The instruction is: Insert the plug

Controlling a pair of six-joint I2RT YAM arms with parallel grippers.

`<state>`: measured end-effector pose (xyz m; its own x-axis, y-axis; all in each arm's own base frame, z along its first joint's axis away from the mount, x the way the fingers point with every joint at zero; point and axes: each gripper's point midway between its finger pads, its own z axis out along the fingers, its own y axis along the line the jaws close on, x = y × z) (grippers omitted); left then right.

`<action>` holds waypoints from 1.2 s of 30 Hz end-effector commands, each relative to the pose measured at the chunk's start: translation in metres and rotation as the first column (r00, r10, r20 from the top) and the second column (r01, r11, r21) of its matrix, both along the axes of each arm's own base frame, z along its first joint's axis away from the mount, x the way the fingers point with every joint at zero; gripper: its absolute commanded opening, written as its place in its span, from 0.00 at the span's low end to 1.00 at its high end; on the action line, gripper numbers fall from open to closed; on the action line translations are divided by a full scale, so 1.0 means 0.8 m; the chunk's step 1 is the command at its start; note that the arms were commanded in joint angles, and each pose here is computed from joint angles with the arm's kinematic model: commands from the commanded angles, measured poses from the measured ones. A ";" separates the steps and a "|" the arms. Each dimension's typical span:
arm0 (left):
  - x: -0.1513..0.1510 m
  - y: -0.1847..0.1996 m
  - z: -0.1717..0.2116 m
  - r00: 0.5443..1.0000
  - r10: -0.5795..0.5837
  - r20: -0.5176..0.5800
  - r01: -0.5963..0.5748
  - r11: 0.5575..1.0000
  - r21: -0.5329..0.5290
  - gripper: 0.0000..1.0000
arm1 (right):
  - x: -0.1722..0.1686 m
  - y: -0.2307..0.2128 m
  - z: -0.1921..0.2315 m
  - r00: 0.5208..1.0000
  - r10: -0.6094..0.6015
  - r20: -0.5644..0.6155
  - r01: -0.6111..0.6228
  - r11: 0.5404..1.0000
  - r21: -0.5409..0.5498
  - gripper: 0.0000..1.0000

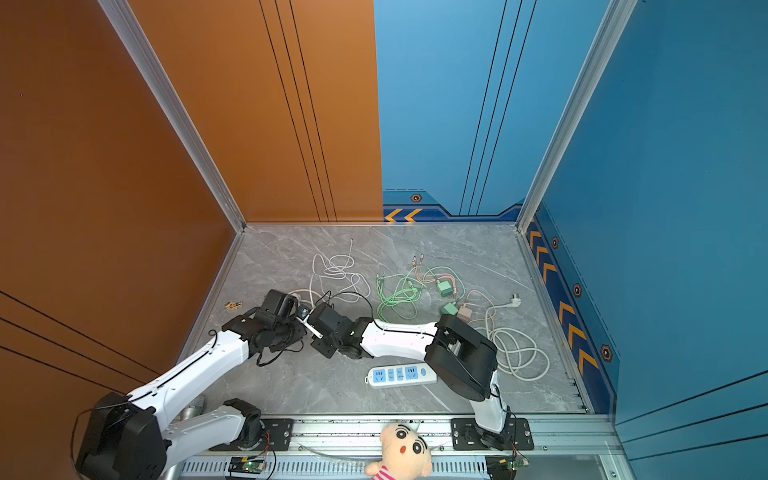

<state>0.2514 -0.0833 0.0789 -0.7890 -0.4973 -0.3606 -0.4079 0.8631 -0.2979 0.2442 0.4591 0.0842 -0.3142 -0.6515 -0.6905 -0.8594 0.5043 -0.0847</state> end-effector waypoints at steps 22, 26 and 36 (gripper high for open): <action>0.020 -0.013 0.050 0.989 -0.025 0.148 0.035 0.997 -0.066 0.17 | 0.003 -0.098 -0.088 0.989 -0.128 -0.071 0.098 0.939 -0.328 0.49; 0.022 -0.011 0.058 0.986 -0.025 0.164 0.037 0.997 -0.070 0.18 | -0.011 -0.113 -0.076 0.987 -0.132 -0.088 0.097 0.939 -0.329 0.61; 0.032 -0.008 0.084 0.980 -0.053 0.193 0.061 0.997 -0.036 0.21 | -0.036 -0.136 -0.023 0.990 -0.121 -0.073 0.097 0.957 -0.272 0.63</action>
<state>0.2751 -0.0914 0.1394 -0.7297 -0.4902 -0.4767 -0.3072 0.8578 -0.4120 0.2215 0.3585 0.0509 -0.4287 -0.7758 -0.4630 -0.8206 0.5487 -0.1595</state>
